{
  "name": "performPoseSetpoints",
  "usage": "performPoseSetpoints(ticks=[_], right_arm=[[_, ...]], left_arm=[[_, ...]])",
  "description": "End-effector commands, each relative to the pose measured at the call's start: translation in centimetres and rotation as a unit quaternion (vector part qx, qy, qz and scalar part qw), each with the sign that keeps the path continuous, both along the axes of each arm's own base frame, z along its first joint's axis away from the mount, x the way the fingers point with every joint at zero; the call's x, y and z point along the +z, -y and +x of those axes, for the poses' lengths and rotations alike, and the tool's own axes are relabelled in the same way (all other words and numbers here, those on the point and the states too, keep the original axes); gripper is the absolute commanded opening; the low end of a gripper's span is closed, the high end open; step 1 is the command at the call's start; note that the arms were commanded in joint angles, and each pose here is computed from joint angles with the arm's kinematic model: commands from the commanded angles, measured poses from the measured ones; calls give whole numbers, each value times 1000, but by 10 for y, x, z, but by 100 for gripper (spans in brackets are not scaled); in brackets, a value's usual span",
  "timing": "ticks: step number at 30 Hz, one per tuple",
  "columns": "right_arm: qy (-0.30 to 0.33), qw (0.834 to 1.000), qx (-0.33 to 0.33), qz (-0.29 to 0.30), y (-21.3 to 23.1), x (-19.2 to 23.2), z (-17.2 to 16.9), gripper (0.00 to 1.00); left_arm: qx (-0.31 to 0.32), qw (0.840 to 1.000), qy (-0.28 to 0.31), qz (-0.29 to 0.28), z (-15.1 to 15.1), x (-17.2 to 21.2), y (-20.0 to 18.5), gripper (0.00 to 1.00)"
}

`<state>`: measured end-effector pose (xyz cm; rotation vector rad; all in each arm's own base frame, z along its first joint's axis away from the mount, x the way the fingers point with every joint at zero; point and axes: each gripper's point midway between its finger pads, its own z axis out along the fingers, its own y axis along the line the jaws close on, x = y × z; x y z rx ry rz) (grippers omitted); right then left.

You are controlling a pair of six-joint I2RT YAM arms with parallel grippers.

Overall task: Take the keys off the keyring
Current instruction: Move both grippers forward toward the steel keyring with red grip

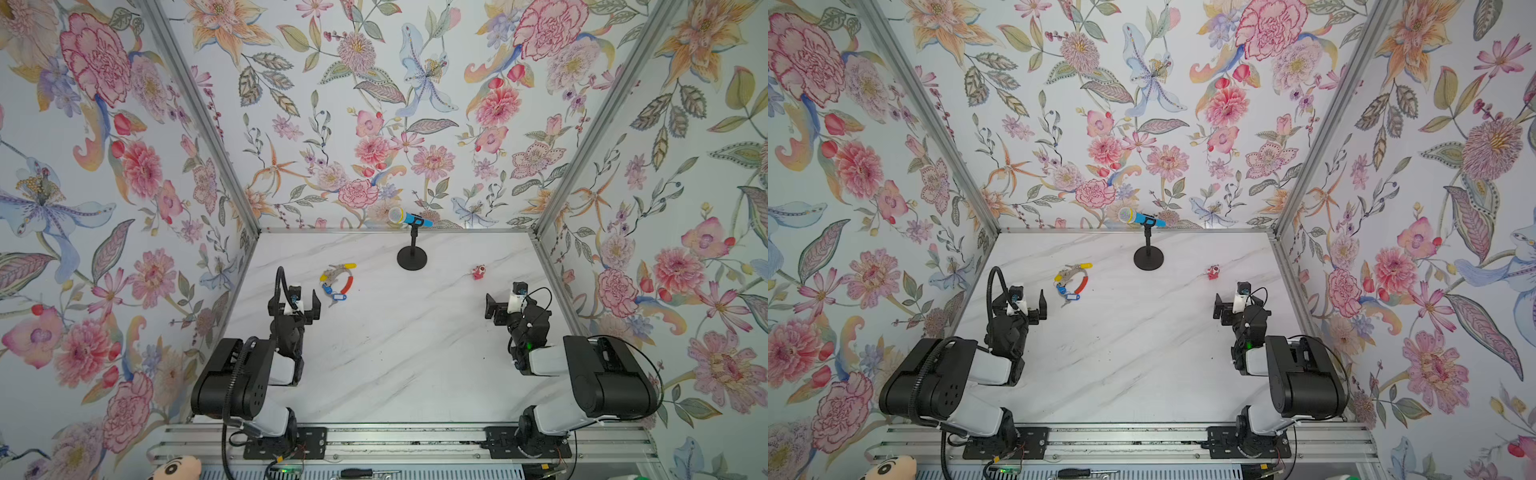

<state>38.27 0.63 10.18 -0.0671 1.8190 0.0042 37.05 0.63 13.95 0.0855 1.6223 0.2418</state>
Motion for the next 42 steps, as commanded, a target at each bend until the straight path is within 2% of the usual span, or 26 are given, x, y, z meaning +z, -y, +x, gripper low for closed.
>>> performPoseSetpoints(ticks=[1,36,42], right_arm=[[5,1000,-7,3,2,4,4,99],[7,1000,0,8,0,4,3,99],[25,1000,19,5,-5,23,-4,99]], left_arm=[[11,1000,9,-4,3,5,-4,99],[9,1000,9,-5,3,5,-3,99],[21,1000,19,-8,-4,23,-8,99]])
